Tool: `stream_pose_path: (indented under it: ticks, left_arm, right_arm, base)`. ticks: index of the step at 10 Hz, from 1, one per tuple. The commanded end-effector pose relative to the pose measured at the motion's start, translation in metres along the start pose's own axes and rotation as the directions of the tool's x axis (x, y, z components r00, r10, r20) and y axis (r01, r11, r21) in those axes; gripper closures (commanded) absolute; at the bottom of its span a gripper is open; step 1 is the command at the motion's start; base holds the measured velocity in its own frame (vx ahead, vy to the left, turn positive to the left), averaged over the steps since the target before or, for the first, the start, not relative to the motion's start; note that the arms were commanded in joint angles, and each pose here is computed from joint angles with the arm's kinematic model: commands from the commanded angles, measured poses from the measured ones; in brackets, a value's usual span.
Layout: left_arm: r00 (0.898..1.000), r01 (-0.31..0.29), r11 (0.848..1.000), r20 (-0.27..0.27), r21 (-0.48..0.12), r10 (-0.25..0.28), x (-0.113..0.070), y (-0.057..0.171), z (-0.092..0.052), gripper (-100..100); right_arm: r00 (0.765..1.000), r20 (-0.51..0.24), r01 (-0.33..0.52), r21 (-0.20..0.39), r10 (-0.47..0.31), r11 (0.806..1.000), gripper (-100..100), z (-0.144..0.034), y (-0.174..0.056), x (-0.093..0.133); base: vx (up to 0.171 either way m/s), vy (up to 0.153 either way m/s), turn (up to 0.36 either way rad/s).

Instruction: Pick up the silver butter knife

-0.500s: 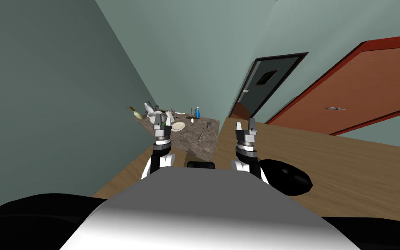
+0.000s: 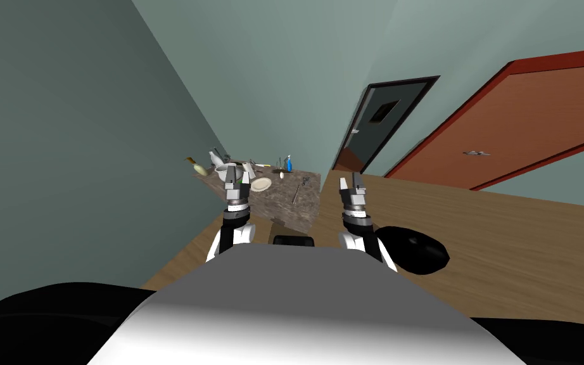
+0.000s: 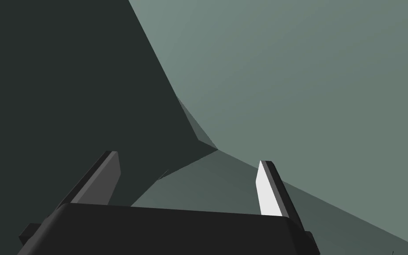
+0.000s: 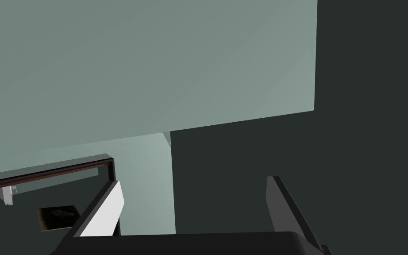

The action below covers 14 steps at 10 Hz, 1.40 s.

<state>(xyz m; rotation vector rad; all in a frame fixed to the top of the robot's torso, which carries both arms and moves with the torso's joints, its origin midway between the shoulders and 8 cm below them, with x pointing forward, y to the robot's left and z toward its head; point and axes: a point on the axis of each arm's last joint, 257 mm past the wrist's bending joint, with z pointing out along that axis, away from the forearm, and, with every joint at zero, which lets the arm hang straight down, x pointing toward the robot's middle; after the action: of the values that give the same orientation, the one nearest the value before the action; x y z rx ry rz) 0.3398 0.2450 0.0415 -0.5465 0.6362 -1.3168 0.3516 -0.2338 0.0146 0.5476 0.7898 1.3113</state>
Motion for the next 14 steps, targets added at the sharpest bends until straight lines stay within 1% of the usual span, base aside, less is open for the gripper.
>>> stream_pose_path:
  ticks: [1, 3, 5, 7, 9, 10, 12, 13, 14]
  left_arm:
    - [1.000, 0.000, 1.000, 0.000, 0.000, 0.000, 0.000, 0.000, 0.000, 0]
    - [1.000, 0.000, 1.000, 0.000, 0.000, 0.000, 0.000, 0.000, 0.000, 0]
    - [1.000, 0.000, 1.000, 0.000, 0.000, 0.000, 0.000, 0.000, 0.000, 0]
    - [1.000, 0.000, 1.000, 0.000, 0.000, 0.000, 0.000, 0.000, 0.000, 0]
    - [1.000, 0.000, 1.000, 0.000, 0.000, 0.000, 0.000, 0.000, 0.000, 0]
    - [1.000, 0.000, 1.000, 0.000, 0.000, 0.000, 0.000, 0.000, 0.000, 0]
    - [1.000, 0.000, 1.000, 0.000, 0.000, 0.000, 0.000, 0.000, 0.000, 0]
    - [1.000, 0.000, 1.000, 0.000, 0.000, 0.000, 0.000, 0.000, 0.000, 0]
    - [1.000, 0.000, 1.000, 0.000, 0.000, 0.000, 0.000, 0.000, 0.000, 0]
  right_arm:
    - [0.999, -0.044, 0.005, 0.017, -0.005, 1.000, -100, 0.003, -0.009, 0.009]
    - [0.994, -0.104, 0.017, 0.042, -0.013, 0.999, -100, 0.006, -0.022, 0.021]
    - [0.985, -0.170, 0.039, 0.076, -0.026, 0.996, -100, 0.009, -0.038, 0.034]
    - [0.971, -0.235, 0.071, 0.117, -0.042, 0.991, -100, 0.010, -0.058, 0.045]
    - [0.952, -0.300, 0.114, 0.167, -0.060, 0.979, -100, 0.009, -0.082, 0.055]
    - [0.948, -0.310, 0.123, 0.165, -0.066, 0.979, -100, 0.008, -0.083, 0.056]
    - [0.921, -0.378, 0.183, 0.219, -0.090, 0.958, -100, 0.004, -0.112, 0.062]
    - [0.919, -0.383, 0.188, 0.219, -0.093, 0.958, -100, 0.004, -0.112, 0.062]
    - [0.902, -0.419, 0.226, 0.246, -0.107, 0.942, -100, 0.000, -0.128, 0.063]
  base:
    - [-0.038, 0.135, -0.080]
    - [-0.025, 0.149, -0.070]
    - [-0.037, 0.181, -0.069]
    - [-0.068, 0.175, -0.049]
    - [-0.028, 0.162, -0.029]
    - [-0.004, 0.119, -0.004]
    - [-0.014, 0.119, 0.002]
    - [-0.008, 0.095, -0.001]
    - [-0.015, 0.097, 0.015]
